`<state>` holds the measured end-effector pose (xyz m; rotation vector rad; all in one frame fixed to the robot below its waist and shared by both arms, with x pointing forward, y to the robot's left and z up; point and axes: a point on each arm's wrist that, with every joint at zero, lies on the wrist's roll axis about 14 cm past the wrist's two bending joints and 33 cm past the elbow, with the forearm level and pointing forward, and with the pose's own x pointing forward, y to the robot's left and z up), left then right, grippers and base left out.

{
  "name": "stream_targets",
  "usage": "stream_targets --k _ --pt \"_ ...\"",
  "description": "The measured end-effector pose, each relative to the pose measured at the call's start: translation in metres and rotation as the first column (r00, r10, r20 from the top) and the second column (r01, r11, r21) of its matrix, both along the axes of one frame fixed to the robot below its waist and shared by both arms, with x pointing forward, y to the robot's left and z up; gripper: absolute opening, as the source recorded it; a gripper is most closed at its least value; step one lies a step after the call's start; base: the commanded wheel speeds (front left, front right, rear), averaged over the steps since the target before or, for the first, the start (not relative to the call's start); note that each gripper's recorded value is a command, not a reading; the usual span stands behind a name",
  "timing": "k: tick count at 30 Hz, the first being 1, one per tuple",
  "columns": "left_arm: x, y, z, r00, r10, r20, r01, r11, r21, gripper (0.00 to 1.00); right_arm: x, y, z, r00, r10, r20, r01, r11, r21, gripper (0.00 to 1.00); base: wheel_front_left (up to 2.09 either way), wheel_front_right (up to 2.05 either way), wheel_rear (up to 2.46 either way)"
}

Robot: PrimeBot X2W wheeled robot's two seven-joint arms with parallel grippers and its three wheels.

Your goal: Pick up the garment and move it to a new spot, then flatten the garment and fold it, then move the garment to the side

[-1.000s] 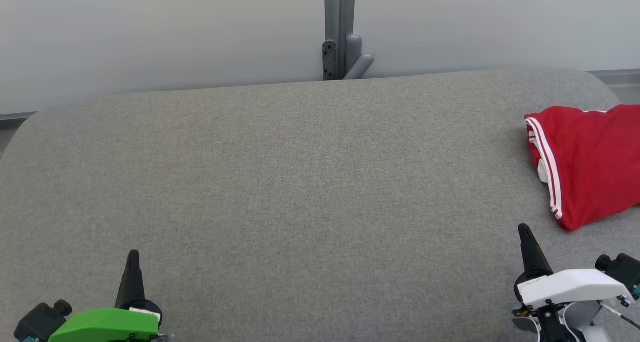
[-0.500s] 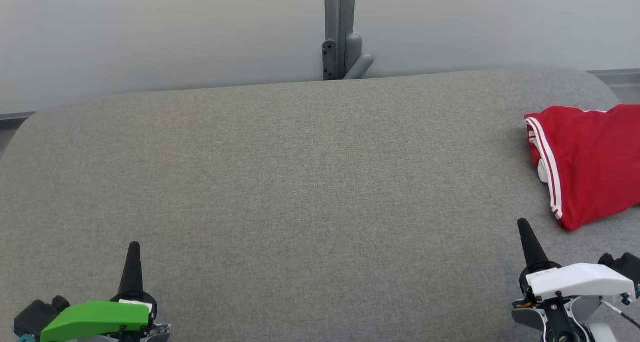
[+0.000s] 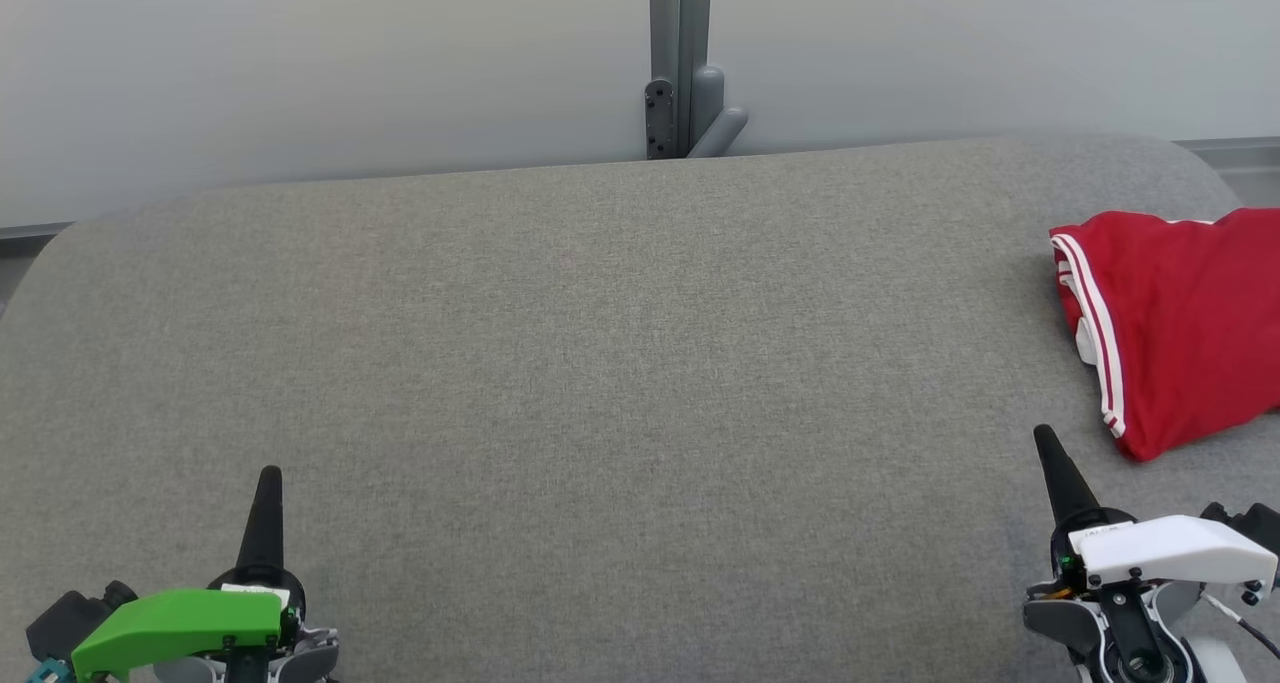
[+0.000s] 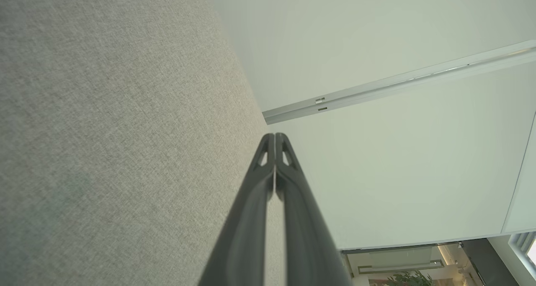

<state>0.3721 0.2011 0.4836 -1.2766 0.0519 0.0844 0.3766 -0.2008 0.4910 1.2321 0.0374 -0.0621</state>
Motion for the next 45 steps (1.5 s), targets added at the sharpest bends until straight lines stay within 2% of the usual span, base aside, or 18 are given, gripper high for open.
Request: stream_targets --k 13,28,40,45 --pt "0.004 -0.001 0.006 1.000 -0.004 0.022 0.006 0.995 -0.104 0.00 0.003 0.000 0.005 1.000 0.003 0.017 -0.005 0.993 0.119 0.00 0.00 0.00 0.00" --pt "0.010 -0.003 0.015 0.998 -0.011 0.054 0.022 0.976 -0.215 0.00 0.006 0.001 0.011 0.999 0.004 0.041 -0.014 0.969 0.248 0.00 0.00 0.00 0.00" --pt "0.013 -0.004 0.021 0.997 -0.013 0.078 0.035 0.956 -0.291 0.00 0.009 0.001 0.015 0.998 0.004 0.060 -0.023 0.943 0.331 0.00 0.00 0.00 0.00" --pt "0.014 -0.004 0.022 0.997 -0.012 0.081 0.035 0.955 -0.295 0.00 0.009 0.001 0.015 0.998 0.003 0.061 -0.023 0.942 0.334 0.00 0.00 0.00 0.00"
